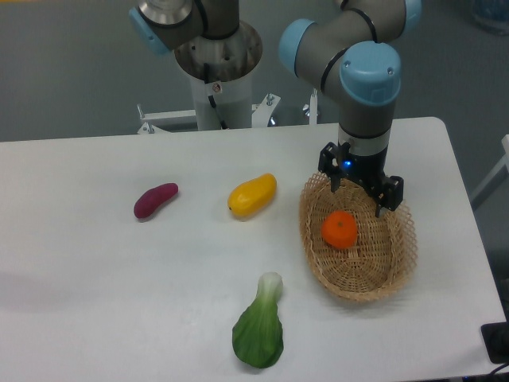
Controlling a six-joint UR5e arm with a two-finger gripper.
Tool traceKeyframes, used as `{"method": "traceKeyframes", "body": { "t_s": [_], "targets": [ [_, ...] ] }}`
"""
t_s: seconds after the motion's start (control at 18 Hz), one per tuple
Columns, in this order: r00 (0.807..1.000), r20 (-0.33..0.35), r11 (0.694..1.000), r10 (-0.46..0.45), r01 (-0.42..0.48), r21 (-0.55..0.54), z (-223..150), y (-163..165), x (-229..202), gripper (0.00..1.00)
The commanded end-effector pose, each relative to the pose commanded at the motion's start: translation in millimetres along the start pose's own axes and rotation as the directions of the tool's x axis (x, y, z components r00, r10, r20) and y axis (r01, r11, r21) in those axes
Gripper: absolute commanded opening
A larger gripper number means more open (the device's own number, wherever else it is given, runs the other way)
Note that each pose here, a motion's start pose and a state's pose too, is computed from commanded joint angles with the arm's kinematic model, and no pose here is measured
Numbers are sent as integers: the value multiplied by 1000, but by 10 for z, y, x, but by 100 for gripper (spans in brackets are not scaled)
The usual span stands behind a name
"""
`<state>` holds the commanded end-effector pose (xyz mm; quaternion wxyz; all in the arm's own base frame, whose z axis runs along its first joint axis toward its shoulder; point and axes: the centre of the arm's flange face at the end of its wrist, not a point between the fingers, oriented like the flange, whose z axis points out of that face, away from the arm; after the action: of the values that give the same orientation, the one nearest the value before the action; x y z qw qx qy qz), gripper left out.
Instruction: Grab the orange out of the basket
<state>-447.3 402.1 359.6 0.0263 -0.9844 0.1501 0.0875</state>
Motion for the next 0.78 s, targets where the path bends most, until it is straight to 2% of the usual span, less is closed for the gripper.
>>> {"method": "traceKeyframes", "body": {
  "t_s": [0.67, 0.78],
  "targets": [
    [1000, -8, 1000, 8, -8, -1, 51, -12, 34, 100],
    [999, -10, 999, 43, -43, -4, 77, -10, 28, 100]
  ]
}}
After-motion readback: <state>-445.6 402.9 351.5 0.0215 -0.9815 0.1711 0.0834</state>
